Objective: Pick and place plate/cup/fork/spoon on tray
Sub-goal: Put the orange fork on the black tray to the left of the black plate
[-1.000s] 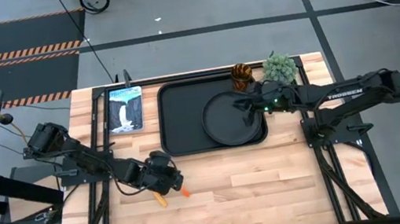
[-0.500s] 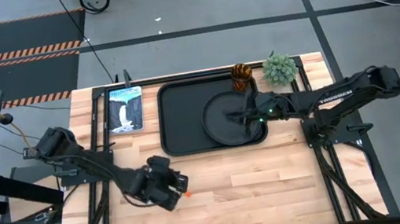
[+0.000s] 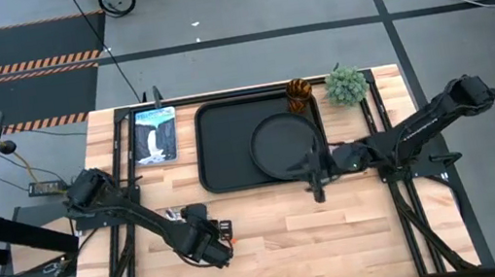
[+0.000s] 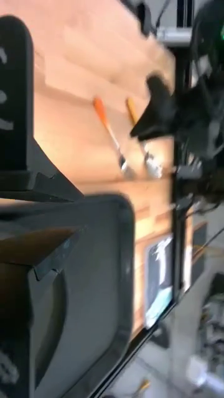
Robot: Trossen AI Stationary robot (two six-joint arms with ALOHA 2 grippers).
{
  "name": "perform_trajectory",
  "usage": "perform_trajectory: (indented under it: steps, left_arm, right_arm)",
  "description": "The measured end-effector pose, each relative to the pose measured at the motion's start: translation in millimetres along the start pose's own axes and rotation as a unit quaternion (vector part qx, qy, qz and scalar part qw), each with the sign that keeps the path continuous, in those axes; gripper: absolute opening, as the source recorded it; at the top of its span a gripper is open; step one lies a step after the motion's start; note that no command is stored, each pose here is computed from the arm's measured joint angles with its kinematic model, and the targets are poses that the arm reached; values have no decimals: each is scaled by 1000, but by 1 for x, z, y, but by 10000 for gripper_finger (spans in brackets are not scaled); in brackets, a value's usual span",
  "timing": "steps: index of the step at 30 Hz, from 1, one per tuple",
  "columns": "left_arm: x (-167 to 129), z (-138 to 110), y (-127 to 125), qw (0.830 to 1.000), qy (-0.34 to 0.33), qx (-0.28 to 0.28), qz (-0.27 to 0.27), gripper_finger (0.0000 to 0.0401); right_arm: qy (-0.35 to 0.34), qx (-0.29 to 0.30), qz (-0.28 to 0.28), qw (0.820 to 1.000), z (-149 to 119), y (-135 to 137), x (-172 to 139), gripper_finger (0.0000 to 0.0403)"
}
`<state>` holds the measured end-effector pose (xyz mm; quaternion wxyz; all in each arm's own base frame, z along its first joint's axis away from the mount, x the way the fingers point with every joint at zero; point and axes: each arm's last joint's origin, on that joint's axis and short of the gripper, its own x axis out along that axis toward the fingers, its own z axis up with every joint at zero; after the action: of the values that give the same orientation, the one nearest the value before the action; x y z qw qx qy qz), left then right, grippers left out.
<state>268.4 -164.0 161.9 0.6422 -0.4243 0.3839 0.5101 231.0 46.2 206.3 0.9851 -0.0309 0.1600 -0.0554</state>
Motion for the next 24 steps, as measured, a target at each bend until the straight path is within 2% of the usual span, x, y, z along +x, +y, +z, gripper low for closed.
perform_trajectory:
  steps: [6,14,20,24]
  left_arm:
    - [1,-5,-6,999,17,-22,21,141]
    - [-8,3,-3,996,-18,-56,70,141]
    - [-2,16,-9,992,-54,-102,52,142]
    - [13,25,-18,990,-54,-114,61,142]
  right_arm:
    - [-34,-20,39,998,-14,16,-9,80]
    - [-20,-12,54,998,-27,21,-14,80]
    - [-32,-10,60,998,-25,23,-14,80]
    - [-48,-4,64,997,-21,23,-15,80]
